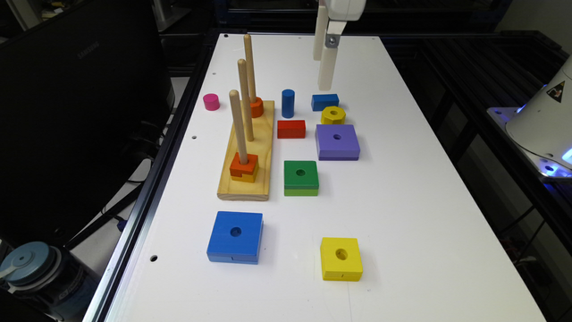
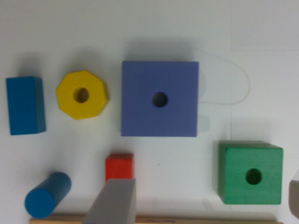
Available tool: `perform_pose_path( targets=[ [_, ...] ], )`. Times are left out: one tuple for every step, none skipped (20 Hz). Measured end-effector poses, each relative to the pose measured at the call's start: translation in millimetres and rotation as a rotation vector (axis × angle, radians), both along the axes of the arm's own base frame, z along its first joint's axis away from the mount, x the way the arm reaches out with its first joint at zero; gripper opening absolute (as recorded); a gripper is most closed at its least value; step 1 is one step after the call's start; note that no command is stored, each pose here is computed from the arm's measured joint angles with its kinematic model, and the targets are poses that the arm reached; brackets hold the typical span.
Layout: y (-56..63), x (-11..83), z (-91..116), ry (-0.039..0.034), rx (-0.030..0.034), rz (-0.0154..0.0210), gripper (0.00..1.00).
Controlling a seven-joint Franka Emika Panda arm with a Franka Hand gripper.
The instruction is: Pick up green block.
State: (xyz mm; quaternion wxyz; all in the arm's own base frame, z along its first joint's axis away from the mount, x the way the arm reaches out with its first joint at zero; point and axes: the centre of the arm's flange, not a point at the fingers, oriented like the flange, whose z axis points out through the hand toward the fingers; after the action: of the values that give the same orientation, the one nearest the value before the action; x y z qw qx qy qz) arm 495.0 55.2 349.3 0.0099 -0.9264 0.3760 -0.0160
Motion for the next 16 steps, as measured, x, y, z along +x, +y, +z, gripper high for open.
perform_pose_path(
  targets=[
    [4.0,-0.2,0,-0.0004,0.0001,-0.0001,1.00],
    [6.8,-0.3,0,-0.0008,0.0002,-0.0003,1.00],
    [9.0,-0.5,0,-0.0009,0.0002,-0.0008,1.00],
    [9.8,-0.6,0,-0.0010,0.0002,-0.0012,1.00],
    [9.8,-0.5,0,-0.0010,0.0002,-0.0013,1.00],
    [10.6,-0.4,0,-0.0009,0.0006,-0.0009,1.00],
    [13.2,-0.2,0,-0.0009,0.0019,0.0000,1.00],
    [21.1,0.4,0,-0.0016,0.0039,0.0003,1.00],
    [29.2,0.6,1,-0.0023,0.0049,0.0001,1.00],
    [36.2,0.7,1,-0.0029,0.0058,-0.0002,1.00],
    [42.1,0.9,1,-0.0033,0.0070,-0.0003,1.00],
    [46.8,1.0,1,-0.0037,0.0081,-0.0007,1.00],
    [50.3,1.0,1,-0.0042,0.0085,-0.0006,1.00],
    [52.7,1.1,1,-0.0049,0.0093,-0.0001,1.00],
    [53.8,1.3,1,-0.0053,0.0099,0.0000,1.00],
    [56.2,2.0,2,-0.0059,0.0115,-0.0001,1.00]
  ],
)
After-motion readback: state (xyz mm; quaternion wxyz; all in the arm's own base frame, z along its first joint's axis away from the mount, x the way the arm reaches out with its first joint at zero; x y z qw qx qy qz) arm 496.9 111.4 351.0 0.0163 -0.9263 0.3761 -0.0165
